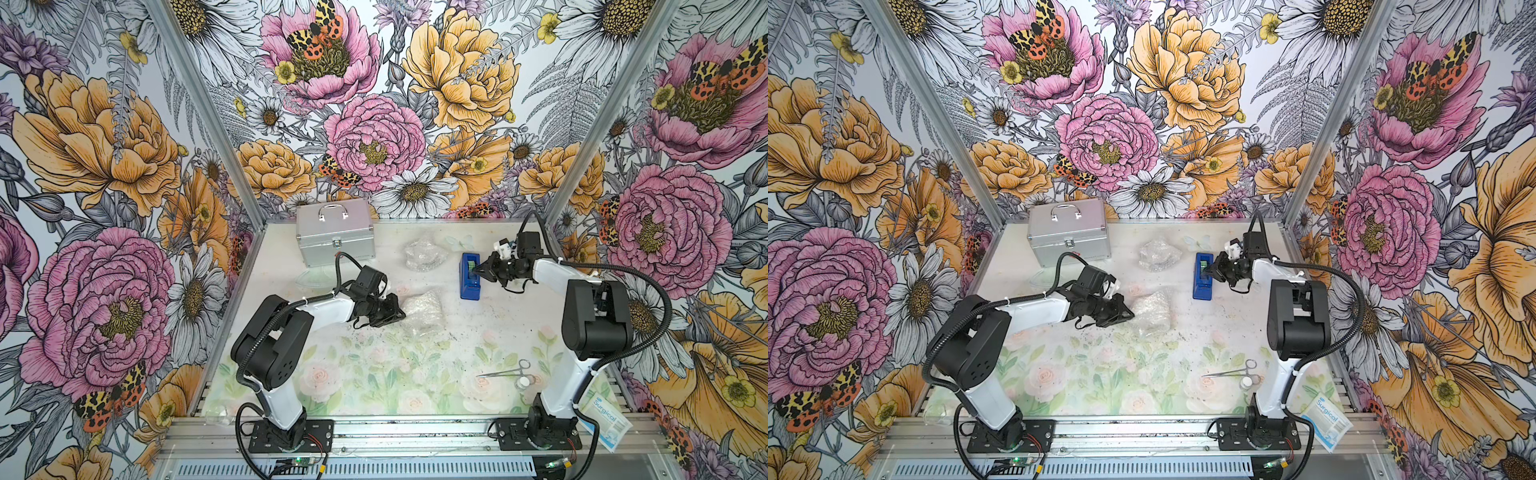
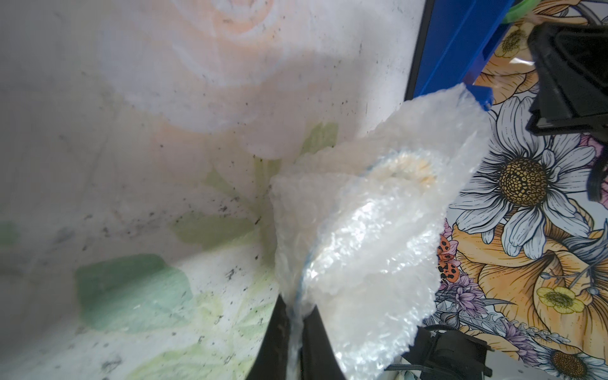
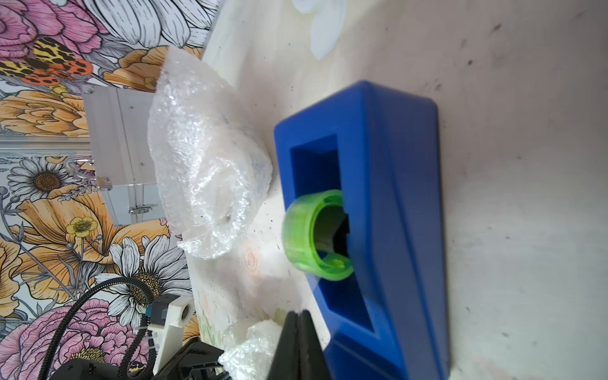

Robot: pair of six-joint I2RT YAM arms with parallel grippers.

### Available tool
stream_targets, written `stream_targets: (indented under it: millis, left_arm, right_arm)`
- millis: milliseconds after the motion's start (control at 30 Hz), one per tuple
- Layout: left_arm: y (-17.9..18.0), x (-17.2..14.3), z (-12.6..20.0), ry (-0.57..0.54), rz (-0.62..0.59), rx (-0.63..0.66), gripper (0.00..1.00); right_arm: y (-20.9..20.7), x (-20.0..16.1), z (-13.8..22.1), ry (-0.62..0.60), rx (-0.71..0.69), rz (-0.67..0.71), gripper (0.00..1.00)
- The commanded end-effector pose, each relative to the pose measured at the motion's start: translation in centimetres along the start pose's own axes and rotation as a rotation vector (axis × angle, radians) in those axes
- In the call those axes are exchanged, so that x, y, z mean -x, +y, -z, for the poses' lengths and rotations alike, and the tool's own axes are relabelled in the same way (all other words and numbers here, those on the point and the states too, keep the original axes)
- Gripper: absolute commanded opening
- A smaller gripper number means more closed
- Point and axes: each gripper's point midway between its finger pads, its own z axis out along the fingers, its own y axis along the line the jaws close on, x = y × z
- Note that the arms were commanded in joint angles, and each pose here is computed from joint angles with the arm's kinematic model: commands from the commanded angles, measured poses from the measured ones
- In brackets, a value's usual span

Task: Wrap bowls in bubble wrap
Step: Tear off the tape using the Tape Cutter.

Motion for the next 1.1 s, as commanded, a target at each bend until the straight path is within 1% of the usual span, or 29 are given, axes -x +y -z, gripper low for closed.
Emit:
stream_targets:
  millis: [0,267,633,800,867,900,933,967,1000,1067]
  left_arm:
    - [0.2,0.4,-0.2,-0.017,-0.025,-0.001,0.08]
    - [0.6,0.3,-0.3,-0.014,-0.018,0.009,0.08]
    - [0.6,-0.2,-1.0,0.005,-0.023,0.014,0.07]
    - [0.6,-0.1,-1.0,0.004,-0.023,0.017,0.06]
    - [0.6,-0.1,-1.0,0.007,-0.024,0.017,0.06]
    - [0.5,0.0,-0.9,0.005,-0.025,0.016,0.06]
    - [0.4,0.0,-0.9,0.004,-0.025,0.015,0.06]
    - [0.4,0.0,-0.9,0.004,-0.024,0.015,0.06]
    - [0.4,-0.1,-0.9,0.005,-0.025,0.014,0.06]
    - [0.4,-0.1,-0.8,0.004,-0.025,0.014,0.06]
  right_arm:
    - [2.4,-0.2,0.8,-0.018,0.051,0.034,0.0]
    - [3.4,-1.8,2.0,-0.03,0.072,0.028,0.0]
    - [0.9,-5.9,2.8,-0.07,0.059,-0.042,0.0]
    - [1.6,-5.5,3.7,-0.099,0.054,-0.013,0.0]
    - [1.8,-5.2,4.0,-0.103,0.023,0.001,0.0]
    - [1.7,-4.9,4.4,-0.115,-0.009,0.014,0.09]
    - [1.8,-4.5,4.8,-0.133,-0.033,0.033,0.24]
    - [1.8,-4.1,5.2,-0.15,-0.056,0.051,0.33]
    - [1.9,-3.5,5.4,-0.161,-0.075,0.072,0.35]
    - [2.0,-2.6,5.2,-0.147,-0.098,0.102,0.36]
